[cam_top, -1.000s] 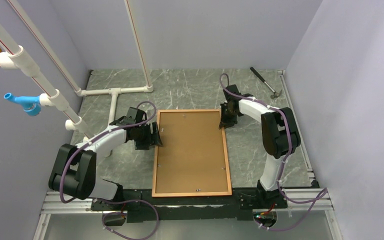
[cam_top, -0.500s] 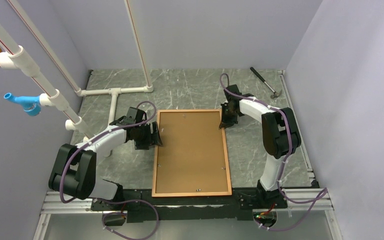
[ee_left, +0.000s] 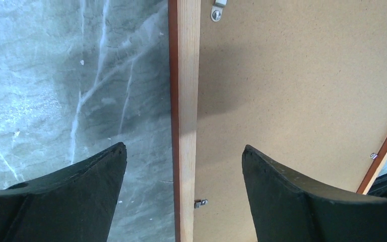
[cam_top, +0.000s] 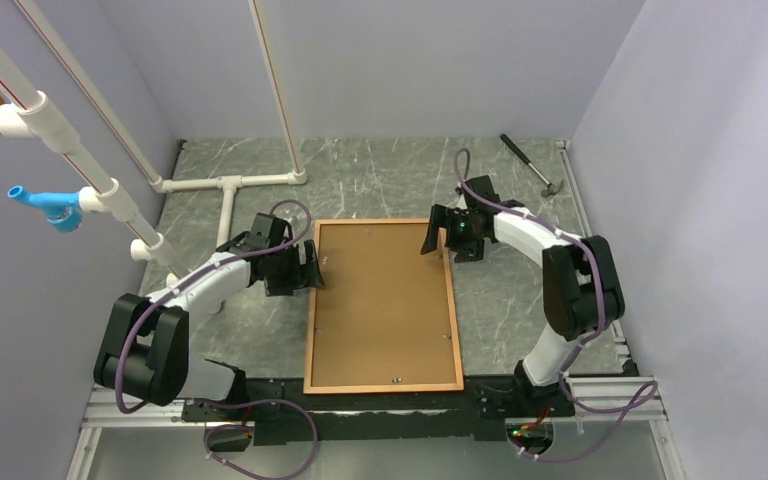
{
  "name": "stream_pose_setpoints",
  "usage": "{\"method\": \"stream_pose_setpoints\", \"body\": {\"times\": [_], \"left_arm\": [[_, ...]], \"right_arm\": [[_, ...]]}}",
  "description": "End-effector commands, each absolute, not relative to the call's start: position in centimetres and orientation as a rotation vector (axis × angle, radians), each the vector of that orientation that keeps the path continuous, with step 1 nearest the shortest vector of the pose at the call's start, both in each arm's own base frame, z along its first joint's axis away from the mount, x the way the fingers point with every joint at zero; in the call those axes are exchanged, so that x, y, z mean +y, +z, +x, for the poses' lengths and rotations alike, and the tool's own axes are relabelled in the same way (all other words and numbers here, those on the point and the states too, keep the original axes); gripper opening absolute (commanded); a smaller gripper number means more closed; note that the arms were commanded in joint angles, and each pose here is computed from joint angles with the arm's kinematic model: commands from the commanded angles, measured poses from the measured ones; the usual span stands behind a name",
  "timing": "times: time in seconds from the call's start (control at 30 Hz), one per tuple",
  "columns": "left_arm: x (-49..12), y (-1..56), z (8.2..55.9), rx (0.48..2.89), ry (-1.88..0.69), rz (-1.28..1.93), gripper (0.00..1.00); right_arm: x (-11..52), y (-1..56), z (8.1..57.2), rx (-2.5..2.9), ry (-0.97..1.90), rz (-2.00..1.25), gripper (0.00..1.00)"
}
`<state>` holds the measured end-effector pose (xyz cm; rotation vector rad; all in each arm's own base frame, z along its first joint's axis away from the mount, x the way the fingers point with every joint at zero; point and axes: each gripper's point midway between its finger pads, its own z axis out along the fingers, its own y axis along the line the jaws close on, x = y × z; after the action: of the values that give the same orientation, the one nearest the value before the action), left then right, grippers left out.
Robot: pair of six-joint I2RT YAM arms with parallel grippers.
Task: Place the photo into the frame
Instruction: Install the photo frame at the center of the board.
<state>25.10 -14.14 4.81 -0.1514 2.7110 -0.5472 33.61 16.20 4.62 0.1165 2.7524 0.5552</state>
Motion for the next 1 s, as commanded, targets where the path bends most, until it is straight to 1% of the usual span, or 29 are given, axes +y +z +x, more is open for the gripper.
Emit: {"method": "stream_pose_setpoints", "body": {"times": [0.0,0.13,0.27,0.47,0.67,0.97], "left_arm": [[-14.3,6.2,27.0,2.620,-0.547,-0.114,0.88],[-15.3,6.8,28.4,2.589,-0.603,-0.115,0.87],[-15.9,6.9,29.9,2.577,-0.607,-0.121,0.87],[-15.6,6.6,33.1,2.610,-0.497,-0.131,0.85],[-15.1,5.1,35.2,2.666,-0.385,-0.119,0.81],[-15.2,3.3,36.1,2.721,-0.232,-0.060,0.72]], "right_arm": [[17.8,7.4,33.8,2.619,0.773,0.122,1.00],[18.0,6.8,32.7,2.631,0.815,0.119,1.00],[17.7,5.9,31.8,2.652,0.810,0.121,1.00],[17.4,5.3,31.3,2.665,0.805,0.115,1.00],[16.6,5.0,31.5,2.666,0.740,0.128,1.00],[15.6,5.3,31.8,2.669,0.652,0.102,1.00]]}}
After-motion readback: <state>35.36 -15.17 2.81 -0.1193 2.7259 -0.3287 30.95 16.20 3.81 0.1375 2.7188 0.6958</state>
